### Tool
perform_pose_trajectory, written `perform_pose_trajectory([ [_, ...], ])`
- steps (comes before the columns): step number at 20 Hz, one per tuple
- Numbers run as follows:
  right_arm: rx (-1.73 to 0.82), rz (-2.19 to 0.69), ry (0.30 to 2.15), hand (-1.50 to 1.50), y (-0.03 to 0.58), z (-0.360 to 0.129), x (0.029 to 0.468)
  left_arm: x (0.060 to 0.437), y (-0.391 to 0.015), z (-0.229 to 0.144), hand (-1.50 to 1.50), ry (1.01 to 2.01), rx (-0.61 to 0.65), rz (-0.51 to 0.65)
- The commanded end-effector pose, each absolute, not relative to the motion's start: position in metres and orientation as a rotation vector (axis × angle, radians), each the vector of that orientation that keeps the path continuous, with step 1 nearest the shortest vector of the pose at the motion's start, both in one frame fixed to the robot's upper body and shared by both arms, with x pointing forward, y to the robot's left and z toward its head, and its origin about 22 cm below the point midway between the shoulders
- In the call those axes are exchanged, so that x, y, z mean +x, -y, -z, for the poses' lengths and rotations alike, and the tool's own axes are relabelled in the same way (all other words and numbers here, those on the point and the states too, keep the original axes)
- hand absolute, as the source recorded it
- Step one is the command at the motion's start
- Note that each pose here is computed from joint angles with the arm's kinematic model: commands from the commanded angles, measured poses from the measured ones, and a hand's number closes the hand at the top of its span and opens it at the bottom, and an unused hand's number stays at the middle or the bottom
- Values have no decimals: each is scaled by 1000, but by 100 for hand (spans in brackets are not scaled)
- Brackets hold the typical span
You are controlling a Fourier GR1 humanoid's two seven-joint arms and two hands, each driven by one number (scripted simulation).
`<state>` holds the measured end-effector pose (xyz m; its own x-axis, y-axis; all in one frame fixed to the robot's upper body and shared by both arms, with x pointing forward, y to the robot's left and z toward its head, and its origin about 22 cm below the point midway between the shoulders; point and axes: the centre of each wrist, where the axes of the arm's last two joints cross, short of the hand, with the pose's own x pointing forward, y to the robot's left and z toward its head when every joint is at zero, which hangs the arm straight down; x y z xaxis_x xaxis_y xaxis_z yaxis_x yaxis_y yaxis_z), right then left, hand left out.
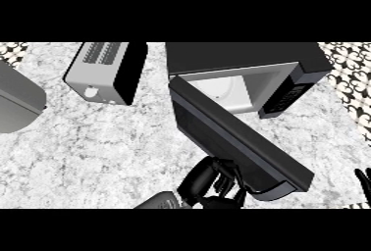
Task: Pick up the milk, place it into the microwave and close the microwave
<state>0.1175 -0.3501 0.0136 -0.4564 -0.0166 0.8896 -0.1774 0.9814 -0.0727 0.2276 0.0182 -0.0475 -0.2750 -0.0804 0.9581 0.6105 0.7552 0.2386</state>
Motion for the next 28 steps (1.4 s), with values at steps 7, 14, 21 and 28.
perform_pose_trajectory([
  [7,239,-332,2061,-150,358,-52,123,246,-4,19,150,1846,-354,466],
  [14,205,-363,2098,-150,365,-74,132,268,0,1,-150,1840,-237,331],
  [21,-148,-640,2217,150,393,-138,147,289,0,-8,-150,1788,-128,251],
  [28,-244,-716,2242,150,395,-155,156,306,1,-26,-150,1801,-100,99],
])
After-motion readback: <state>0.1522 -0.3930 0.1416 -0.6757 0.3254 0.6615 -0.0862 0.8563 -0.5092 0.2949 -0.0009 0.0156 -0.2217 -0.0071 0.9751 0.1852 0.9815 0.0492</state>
